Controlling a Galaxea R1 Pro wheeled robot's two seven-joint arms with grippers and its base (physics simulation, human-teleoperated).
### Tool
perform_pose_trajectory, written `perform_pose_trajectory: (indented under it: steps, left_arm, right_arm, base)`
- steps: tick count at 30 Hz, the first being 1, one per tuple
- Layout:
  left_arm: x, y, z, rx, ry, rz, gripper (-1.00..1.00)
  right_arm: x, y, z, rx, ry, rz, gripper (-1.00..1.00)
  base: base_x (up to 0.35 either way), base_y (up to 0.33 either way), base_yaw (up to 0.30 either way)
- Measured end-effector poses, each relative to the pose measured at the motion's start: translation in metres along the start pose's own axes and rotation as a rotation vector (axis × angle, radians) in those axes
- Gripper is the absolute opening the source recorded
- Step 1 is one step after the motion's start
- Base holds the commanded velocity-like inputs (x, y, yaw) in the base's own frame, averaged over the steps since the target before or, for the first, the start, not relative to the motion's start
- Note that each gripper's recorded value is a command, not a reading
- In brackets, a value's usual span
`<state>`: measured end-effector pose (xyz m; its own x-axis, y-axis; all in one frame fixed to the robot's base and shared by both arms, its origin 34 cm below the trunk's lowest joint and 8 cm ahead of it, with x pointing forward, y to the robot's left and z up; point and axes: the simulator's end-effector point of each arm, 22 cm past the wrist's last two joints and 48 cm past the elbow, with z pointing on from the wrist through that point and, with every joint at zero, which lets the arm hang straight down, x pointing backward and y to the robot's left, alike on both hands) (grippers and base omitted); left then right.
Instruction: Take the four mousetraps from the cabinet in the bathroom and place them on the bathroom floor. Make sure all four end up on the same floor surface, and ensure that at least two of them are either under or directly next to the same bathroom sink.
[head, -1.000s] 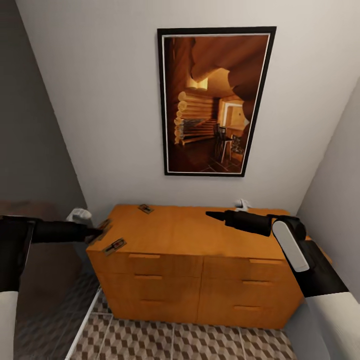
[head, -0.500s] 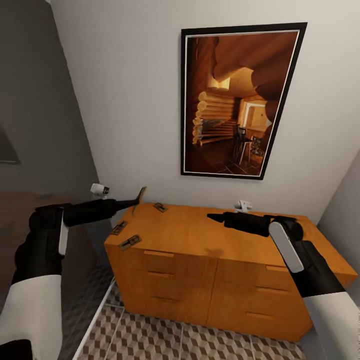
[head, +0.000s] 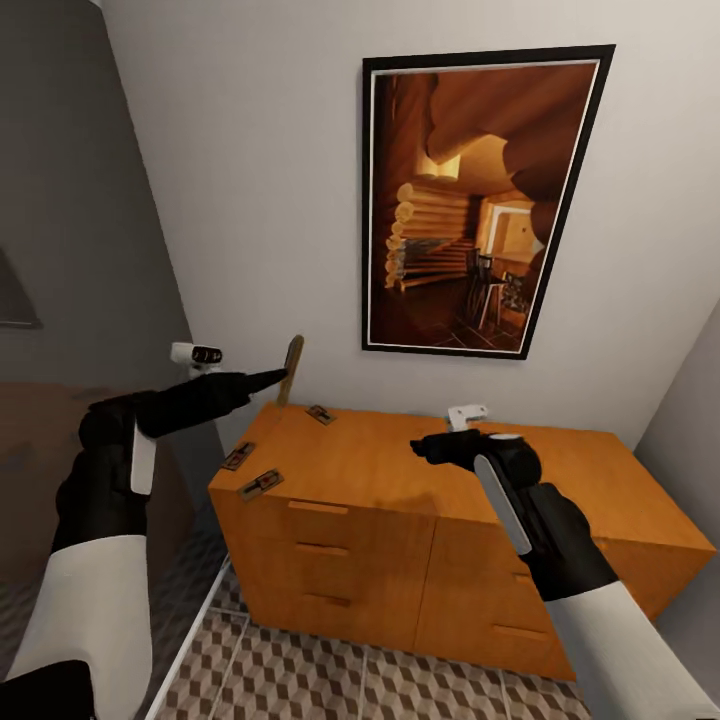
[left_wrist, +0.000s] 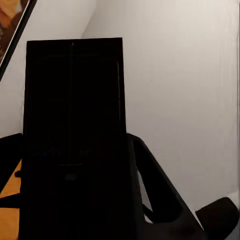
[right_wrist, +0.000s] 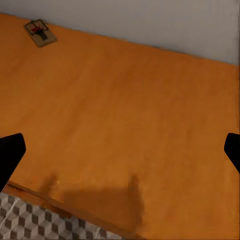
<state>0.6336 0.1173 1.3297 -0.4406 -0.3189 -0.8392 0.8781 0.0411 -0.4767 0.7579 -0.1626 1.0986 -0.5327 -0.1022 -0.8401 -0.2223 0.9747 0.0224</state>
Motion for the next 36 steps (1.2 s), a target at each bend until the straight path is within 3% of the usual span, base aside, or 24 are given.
perform_pose_trajectory:
  steps: [4,6,8,12,15,21,26,36]
  left_arm:
    - [-0.018,-0.012,0.004,0.035,-0.017,0.033,-1.0]
    - [-0.04,-0.025,0.007,0.069,-0.042,0.074,-1.0]
    - [-0.061,-0.038,0.004,0.103,-0.08,0.106,-1.0]
    - [-0.094,-0.059,-0.003,0.16,-0.147,0.158,-1.0]
    - [-0.108,-0.069,-0.004,0.182,-0.167,0.184,-1.0]
    - [-0.113,-0.078,0.004,0.217,-0.181,0.19,-1.0]
    - [-0.126,-0.064,0.014,0.134,-0.195,0.197,-1.0]
    - [-0.184,-0.049,0.05,-0.061,-0.242,0.254,-1.0]
  right_arm:
    - [-0.001,0.026,0.002,0.099,-0.002,-0.126,1.0]
    - [-0.002,0.033,0.0,0.159,-0.012,-0.192,1.0]
    - [-0.003,0.037,-0.001,0.181,-0.017,-0.218,1.0]
    - [-0.004,0.045,-0.002,0.189,-0.023,-0.238,1.0]
    - [-0.008,0.065,-0.003,0.166,-0.033,-0.231,1.0]
    - [-0.012,0.082,-0.005,0.142,-0.041,-0.222,1.0]
    - [-0.012,0.09,-0.005,0.13,-0.043,-0.233,1.0]
    - [-0.011,0.097,-0.006,0.122,-0.045,-0.249,1.0]
  base:
    - [0.0,0.0,0.0]
    - [0.0,0.0,0.0]
    - [0.0,0.0,0.0]
    - [0.0,0.0,0.0]
    - [0.0,0.0,0.0]
    - [0.0,0.0,0.0]
    - [0.0,0.0,0.0]
    - [0.0,0.0,0.0]
